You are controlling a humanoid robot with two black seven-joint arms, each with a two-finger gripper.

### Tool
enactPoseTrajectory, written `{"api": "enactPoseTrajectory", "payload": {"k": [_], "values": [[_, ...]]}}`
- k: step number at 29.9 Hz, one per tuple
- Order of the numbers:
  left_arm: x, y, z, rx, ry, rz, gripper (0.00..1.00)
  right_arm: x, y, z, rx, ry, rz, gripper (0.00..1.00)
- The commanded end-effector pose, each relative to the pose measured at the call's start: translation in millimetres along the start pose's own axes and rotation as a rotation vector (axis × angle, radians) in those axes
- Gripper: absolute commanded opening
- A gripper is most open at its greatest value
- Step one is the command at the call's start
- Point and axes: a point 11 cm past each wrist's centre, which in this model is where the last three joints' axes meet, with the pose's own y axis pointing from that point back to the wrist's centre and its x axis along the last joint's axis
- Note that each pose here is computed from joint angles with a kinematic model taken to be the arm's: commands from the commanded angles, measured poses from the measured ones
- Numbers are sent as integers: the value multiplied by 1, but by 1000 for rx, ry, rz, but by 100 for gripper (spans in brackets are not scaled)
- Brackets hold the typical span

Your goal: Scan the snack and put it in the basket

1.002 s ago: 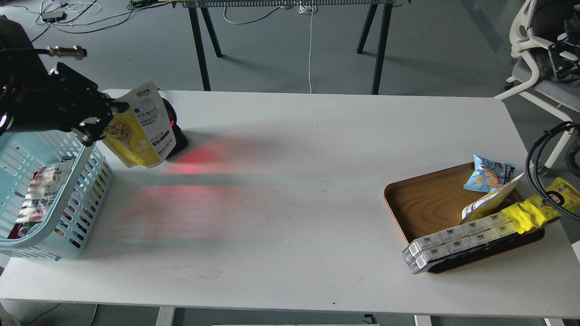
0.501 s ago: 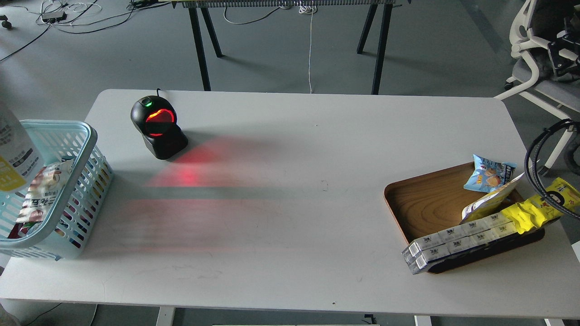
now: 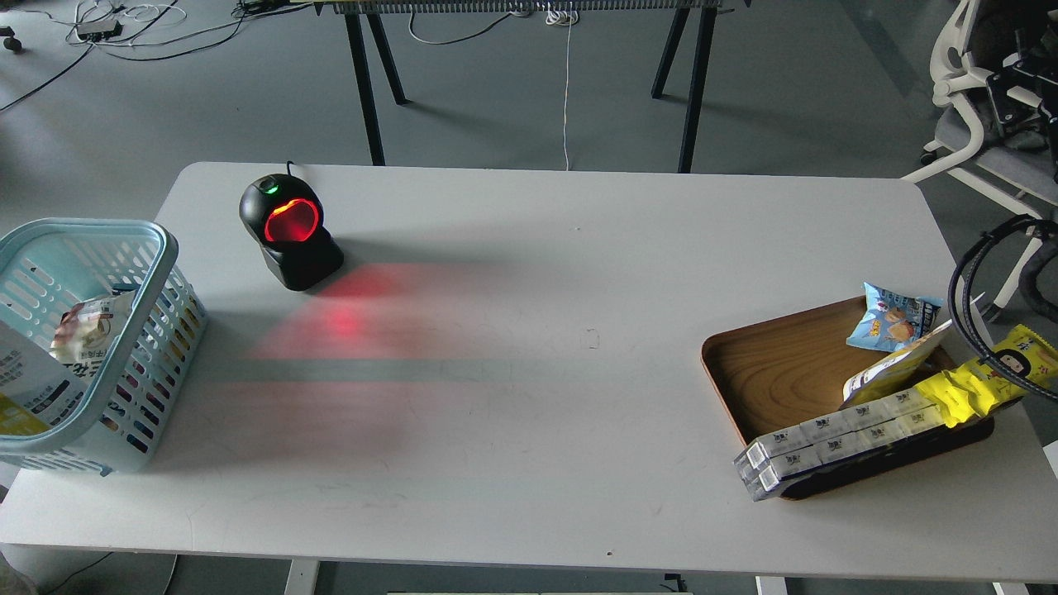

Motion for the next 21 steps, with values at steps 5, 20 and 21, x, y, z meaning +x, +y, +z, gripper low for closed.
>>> {"api": "enactPoseTrajectory", "payload": {"k": [5,20,21], "values": [[71,11,-15,-34,415,268,75,0,0,-3,4,4,-1,99],[192,-27,-36,-647,1451,766,96,-42,-28,-21,21,74,-113,99],[197,-35,-38,-686,1523,786,97,-44,-29,-21,22,74,-116,99]]}}
